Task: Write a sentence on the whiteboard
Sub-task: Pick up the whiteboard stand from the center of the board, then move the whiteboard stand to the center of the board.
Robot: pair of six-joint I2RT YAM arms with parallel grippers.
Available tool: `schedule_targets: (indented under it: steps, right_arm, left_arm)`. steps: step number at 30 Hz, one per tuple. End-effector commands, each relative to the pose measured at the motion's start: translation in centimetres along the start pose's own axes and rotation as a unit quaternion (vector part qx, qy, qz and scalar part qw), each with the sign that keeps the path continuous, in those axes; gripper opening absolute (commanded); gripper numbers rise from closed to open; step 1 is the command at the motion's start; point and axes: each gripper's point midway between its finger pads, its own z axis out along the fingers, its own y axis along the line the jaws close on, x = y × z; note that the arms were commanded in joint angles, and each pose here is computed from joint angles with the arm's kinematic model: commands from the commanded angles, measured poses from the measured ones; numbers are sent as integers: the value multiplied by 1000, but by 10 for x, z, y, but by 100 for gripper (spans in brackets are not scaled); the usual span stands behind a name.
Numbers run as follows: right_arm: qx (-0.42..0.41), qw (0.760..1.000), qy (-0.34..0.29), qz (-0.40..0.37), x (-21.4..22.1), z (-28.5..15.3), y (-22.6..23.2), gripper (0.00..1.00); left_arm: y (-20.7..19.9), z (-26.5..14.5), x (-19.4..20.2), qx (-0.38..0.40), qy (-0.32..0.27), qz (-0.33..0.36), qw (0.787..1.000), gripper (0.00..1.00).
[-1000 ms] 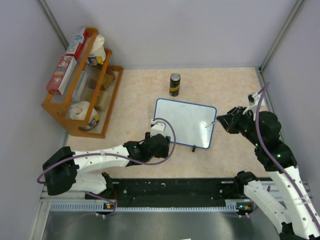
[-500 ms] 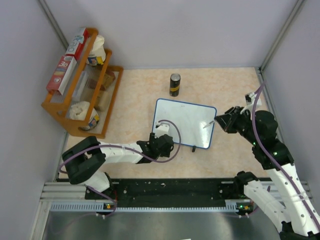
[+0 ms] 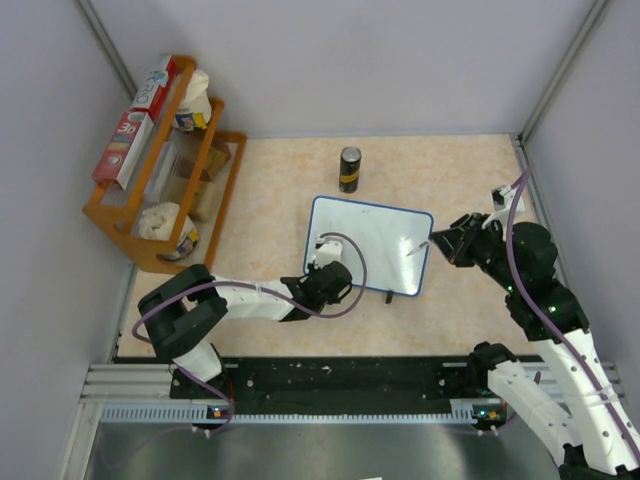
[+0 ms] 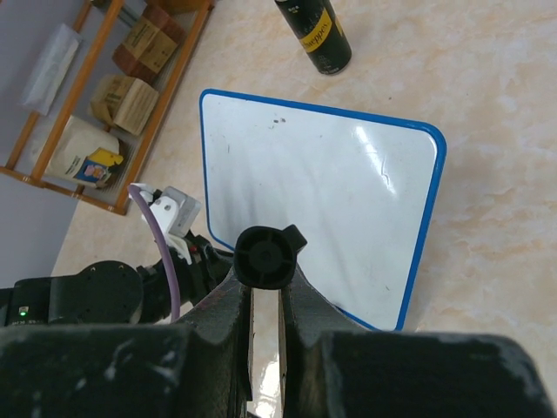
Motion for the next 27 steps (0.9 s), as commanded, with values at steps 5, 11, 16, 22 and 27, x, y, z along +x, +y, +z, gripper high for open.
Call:
schedule_targets:
  steps: [5, 11, 16, 22, 27]
  right_arm:
    - [-10, 1000, -24, 1, -10, -4, 5, 0]
    - [-9, 1000, -22, 6, -8, -3, 4, 0]
    - [-11, 1000, -23, 5, -7, -4, 4, 0]
    - [-11, 1000, -19, 8, -3, -4, 3, 0]
    - [-12, 1000, -16, 9, 0, -4, 2, 0]
  left_arm:
    - [13, -8, 54, 1, 97, 12, 995, 15]
    - [4, -22, 61, 1, 105, 11, 994, 4]
    - [-6, -36, 69, -16, 123, 9, 992, 3]
    - [-18, -54, 93, -30, 157, -12, 987, 3]
    - [-28, -64, 106, -41, 166, -11, 985, 5]
